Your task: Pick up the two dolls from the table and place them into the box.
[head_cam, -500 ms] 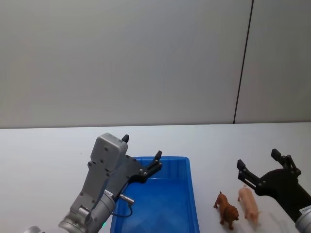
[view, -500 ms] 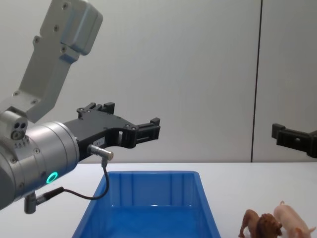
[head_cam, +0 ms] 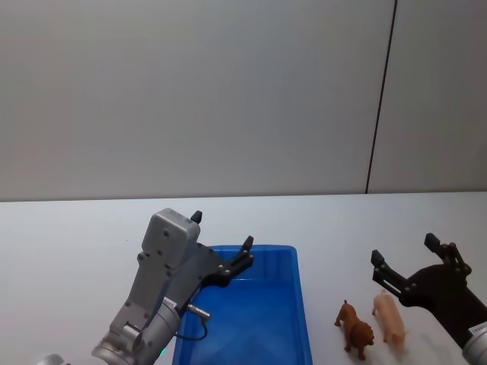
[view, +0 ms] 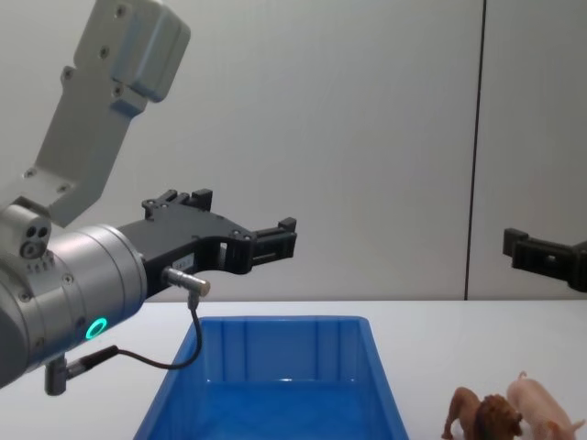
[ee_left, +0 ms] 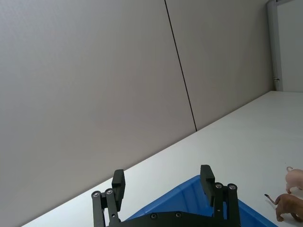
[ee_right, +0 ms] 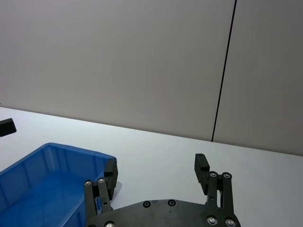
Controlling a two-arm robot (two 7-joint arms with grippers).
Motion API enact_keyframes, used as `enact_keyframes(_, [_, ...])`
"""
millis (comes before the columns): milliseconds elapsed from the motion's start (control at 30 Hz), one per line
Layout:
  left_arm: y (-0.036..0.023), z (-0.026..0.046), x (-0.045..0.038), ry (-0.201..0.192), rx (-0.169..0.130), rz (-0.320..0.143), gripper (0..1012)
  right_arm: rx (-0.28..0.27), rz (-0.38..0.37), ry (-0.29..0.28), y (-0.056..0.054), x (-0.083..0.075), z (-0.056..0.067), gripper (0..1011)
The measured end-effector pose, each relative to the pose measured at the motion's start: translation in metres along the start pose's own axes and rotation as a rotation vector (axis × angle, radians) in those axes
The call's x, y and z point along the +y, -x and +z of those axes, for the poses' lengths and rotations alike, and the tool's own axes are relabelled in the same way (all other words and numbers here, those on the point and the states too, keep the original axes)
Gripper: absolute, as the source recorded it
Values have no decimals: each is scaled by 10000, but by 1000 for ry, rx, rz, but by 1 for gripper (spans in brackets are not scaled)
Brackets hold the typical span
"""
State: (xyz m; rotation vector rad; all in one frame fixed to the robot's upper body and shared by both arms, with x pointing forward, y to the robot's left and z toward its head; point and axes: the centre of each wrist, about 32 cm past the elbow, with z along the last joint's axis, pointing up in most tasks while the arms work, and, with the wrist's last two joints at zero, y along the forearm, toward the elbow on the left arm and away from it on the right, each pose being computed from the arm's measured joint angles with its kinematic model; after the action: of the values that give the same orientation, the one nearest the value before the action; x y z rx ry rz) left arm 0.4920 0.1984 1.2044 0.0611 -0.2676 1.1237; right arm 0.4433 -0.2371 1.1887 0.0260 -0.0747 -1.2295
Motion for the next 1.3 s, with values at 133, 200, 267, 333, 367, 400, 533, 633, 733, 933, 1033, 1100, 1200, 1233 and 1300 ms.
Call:
enact_keyframes(133, [0,0,0,0,0,0,1001,0,0,0,0,0,0,1001])
enact_keyframes(200, [0,0,0,0,0,0,1001,0,0,0,0,0,0,1001])
enact_keyframes(267, [0,0,0,0,0,0,1001,-1,0,0,-5,-1,0,1001])
enact_keyframes(333, [0,0,0,0,0,0,1001,-5,3,3,-23,-4,-4,1001])
enact_keyframes(367, [0,0,0,0,0,0,1001,-5,3,3,-23,-4,-4,1001])
enact_keyframes(400, [0,0,0,0,0,0,1001,-9,4,5,-41,-8,-7,1001])
enact_keyframes(533, [0,0,0,0,0,0,1001,-18,9,15,-99,-24,-20,1001])
enact_keyframes(633, [0,0,0,0,0,0,1001,-27,15,38,-168,-56,-44,1001])
enact_keyframes(733, [0,0,0,0,0,0,1001,-31,20,57,-205,-79,-59,1001])
enact_keyframes(933, [0,0,0,0,0,0,1001,-39,35,114,-295,-157,-114,1001])
enact_keyframes(1033, [0,0,0,0,0,0,1001,-38,42,142,-326,-187,-142,1001])
enact_keyframes(1100, [0,0,0,0,0,0,1001,-36,47,164,-345,-207,-167,1001])
enact_keyframes(1200, [0,0,0,0,0,0,1001,-32,51,183,-357,-218,-190,1001])
enact_keyframes(1233, [0,0,0,0,0,0,1001,-28,53,198,-363,-225,-208,1001])
enact_keyframes(1300, [0,0,0,0,0,0,1001,-22,55,219,-372,-230,-240,1001])
